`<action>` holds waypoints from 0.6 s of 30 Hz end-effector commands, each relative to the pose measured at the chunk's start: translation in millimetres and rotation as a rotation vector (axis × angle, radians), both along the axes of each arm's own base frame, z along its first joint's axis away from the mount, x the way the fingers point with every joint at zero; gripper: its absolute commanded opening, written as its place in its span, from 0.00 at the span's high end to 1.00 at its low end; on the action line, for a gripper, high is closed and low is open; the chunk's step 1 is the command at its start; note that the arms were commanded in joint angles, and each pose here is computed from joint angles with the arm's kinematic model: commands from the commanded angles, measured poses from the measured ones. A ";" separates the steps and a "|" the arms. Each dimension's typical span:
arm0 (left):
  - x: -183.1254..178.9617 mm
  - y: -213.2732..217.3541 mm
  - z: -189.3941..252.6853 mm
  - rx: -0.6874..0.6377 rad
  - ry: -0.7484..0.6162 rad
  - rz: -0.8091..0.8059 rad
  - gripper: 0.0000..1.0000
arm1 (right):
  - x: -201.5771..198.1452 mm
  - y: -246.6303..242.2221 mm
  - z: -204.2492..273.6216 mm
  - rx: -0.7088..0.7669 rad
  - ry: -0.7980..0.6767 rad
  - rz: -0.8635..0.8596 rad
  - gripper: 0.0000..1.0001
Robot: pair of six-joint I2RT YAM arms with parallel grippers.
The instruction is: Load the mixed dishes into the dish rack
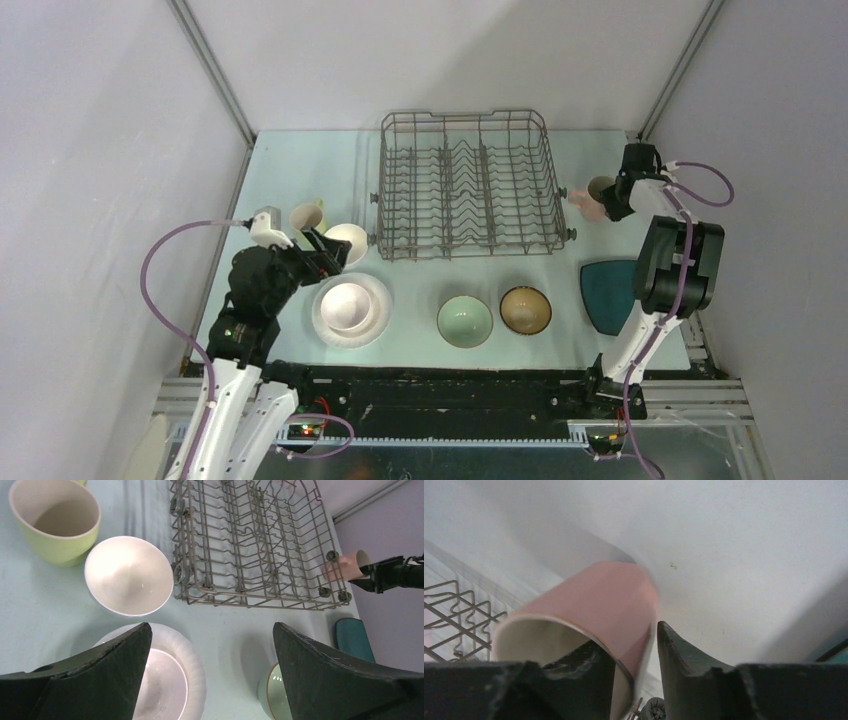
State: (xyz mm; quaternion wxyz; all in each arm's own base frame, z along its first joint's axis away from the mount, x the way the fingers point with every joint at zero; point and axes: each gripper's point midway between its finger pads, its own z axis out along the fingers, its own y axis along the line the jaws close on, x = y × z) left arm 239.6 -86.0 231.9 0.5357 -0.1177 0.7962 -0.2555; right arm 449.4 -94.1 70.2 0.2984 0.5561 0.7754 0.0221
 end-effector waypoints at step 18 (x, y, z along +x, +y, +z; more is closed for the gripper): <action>-4.3 13.0 11.4 0.035 -0.031 0.055 0.02 | -9.1 -6.5 86.5 -0.121 -0.180 -0.015 1.00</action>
